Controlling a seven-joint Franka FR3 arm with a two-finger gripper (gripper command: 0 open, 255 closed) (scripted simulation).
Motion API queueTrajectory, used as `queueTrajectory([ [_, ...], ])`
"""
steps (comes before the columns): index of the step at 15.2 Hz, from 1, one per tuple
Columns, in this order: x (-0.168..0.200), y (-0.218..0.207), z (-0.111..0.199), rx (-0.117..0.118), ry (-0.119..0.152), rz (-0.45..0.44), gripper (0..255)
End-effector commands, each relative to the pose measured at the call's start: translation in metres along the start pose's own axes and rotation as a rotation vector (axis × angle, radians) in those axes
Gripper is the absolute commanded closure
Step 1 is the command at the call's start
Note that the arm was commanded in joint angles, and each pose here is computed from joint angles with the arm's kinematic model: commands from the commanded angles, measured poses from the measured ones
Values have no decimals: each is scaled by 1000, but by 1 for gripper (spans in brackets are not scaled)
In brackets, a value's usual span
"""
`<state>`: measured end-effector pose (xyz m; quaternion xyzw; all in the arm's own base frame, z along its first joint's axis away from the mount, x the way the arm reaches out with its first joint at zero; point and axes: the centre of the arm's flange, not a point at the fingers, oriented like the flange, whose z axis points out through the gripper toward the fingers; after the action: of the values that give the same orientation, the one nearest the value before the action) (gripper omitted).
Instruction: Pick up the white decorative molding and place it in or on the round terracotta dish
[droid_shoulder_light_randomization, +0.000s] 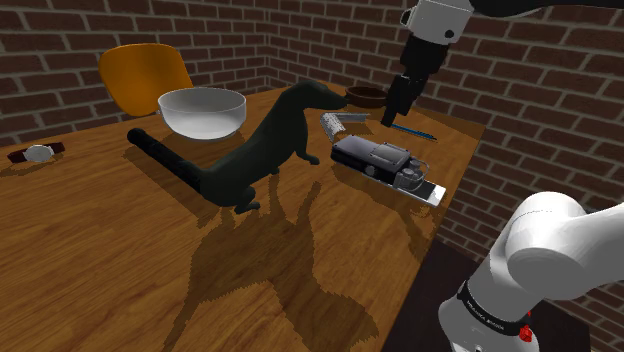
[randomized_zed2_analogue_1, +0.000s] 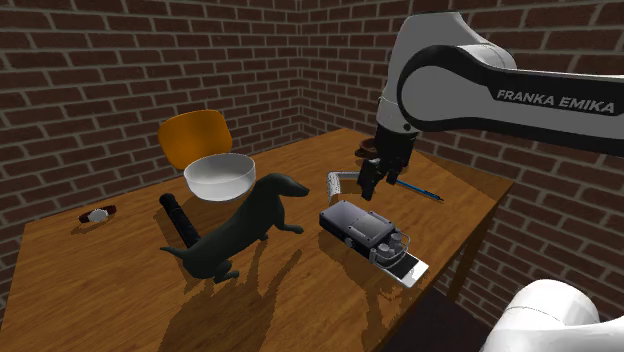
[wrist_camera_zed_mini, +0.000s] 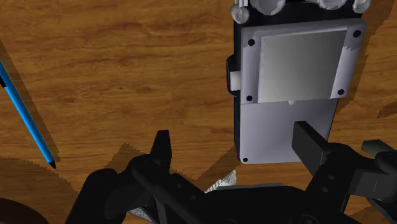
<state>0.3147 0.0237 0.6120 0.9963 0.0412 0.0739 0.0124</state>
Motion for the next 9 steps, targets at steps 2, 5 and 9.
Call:
queueTrajectory([
  [2,8,8,5,-10,0,-52,0],
  [5,34,29,18,-39,0,-207,0],
  [9,74,52,34,-78,1,-414,0],
])
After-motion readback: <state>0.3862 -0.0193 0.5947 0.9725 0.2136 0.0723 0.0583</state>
